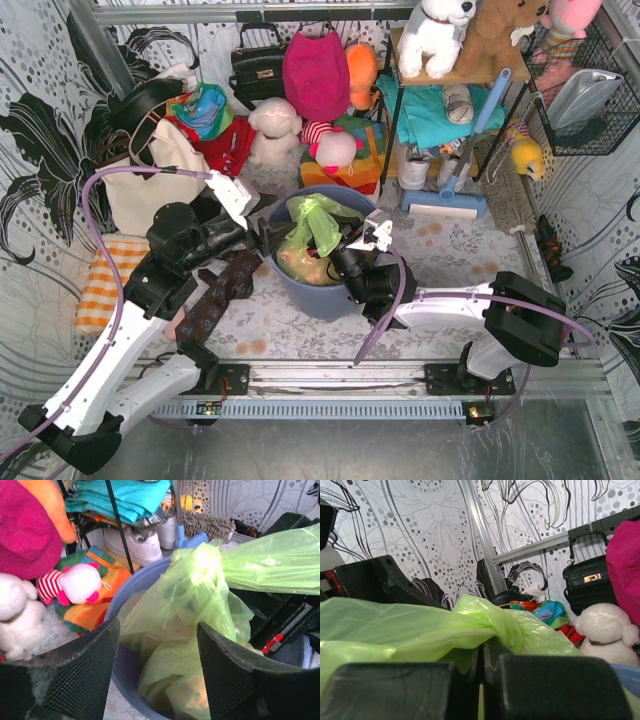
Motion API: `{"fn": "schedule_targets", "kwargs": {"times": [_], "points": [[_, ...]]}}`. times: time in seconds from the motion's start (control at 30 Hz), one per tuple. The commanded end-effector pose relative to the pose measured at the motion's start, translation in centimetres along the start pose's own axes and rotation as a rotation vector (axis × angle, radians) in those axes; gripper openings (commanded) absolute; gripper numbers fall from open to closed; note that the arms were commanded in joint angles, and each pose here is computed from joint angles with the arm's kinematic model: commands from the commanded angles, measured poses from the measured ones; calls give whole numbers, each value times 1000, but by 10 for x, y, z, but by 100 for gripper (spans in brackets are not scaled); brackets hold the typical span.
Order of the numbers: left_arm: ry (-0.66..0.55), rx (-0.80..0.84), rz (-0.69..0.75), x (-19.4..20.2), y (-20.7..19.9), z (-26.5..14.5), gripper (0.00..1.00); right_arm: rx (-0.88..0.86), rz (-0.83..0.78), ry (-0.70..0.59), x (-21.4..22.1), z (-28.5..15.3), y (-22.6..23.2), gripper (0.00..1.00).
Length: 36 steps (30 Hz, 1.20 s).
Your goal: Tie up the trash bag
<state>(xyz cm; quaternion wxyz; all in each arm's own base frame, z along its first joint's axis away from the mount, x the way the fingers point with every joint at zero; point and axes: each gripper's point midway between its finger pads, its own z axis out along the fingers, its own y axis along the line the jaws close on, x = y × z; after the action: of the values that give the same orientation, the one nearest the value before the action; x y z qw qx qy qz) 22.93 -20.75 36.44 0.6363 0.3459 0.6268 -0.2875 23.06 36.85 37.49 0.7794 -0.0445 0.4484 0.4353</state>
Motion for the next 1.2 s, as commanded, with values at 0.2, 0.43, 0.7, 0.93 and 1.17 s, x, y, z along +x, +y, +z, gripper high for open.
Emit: {"fn": "schedule_targets", "kwargs": {"times": [0.2,0.43,0.7,0.93,1.17], "points": [[-114,128,105,-26,-11,15,74,-18,55,-24,-6,-2,4,0],[-91,119,81,-14,-6,21,61,-21,56,-21,-6,0,6,0],[-84,130,42,-8,-11,17,17,-19,45,-30,-8,0,5,0],[-73,113,-4,-1,-16,5,17,4,32,-54,-11,0,0,0],[-77,145,-46,4,-27,-3,8,-2,22,-71,-12,2,1,0]]}}
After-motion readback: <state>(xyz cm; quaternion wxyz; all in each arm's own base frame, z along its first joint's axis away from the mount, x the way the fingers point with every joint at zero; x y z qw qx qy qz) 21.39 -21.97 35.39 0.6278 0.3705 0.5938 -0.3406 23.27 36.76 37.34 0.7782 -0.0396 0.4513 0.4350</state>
